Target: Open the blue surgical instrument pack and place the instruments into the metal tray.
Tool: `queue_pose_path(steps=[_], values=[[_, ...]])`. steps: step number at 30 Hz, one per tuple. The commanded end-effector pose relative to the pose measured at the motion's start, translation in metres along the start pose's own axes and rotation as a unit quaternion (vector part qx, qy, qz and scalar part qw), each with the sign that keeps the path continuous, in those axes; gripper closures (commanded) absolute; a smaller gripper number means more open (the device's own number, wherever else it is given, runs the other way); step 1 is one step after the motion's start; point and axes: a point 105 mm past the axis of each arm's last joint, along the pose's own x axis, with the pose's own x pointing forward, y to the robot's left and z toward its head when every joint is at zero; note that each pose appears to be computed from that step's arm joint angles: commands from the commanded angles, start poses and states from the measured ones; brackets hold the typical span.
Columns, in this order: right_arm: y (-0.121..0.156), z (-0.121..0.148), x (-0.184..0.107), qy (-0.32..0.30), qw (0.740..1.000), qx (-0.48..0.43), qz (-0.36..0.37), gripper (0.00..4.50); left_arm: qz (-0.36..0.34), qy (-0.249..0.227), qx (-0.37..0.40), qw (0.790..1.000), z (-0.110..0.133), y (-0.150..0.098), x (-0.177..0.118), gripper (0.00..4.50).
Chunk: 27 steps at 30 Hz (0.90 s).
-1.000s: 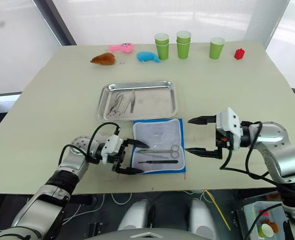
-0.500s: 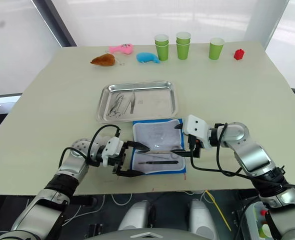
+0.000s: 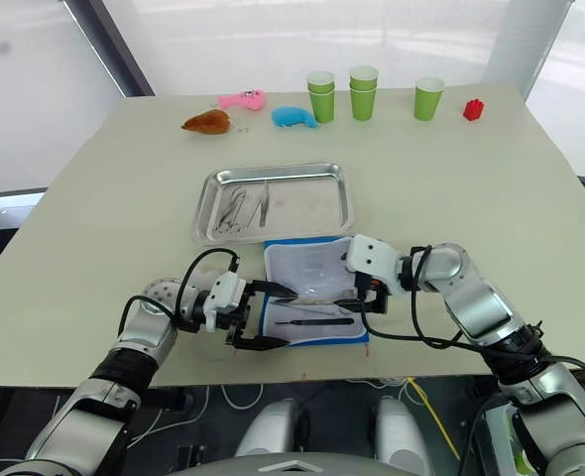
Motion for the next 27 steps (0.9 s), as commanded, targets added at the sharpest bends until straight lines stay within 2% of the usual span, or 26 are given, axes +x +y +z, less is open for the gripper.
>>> queue_pose_path(steps=[1, 20, 23, 25, 27], values=[[-0.007, 0.005, 0.002, 0.007, 1.000, -0.018, -0.014, 0.00, -0.034, 0.054, -0.111, 0.992, -0.047, -0.035, 0.010, 0.02], [0.012, -0.020, 0.016, 0.062, 0.997, 0.003, 0.039, 0.00, -0.023, 0.059, -0.131, 0.989, -0.050, -0.036, 0.008, 0.02], [0.013, -0.022, 0.016, 0.067, 0.997, 0.009, 0.041, 0.64, -0.023, 0.059, -0.133, 0.989, -0.051, -0.037, 0.009, 0.00], [0.014, -0.022, 0.016, 0.070, 0.997, 0.011, 0.044, 1.59, -0.023, 0.059, -0.134, 0.989, -0.051, -0.037, 0.009, 0.00], [0.015, -0.022, 0.016, 0.070, 0.996, 0.011, 0.047, 2.30, -0.022, 0.059, -0.134, 0.989, -0.051, -0.037, 0.009, 0.00]])
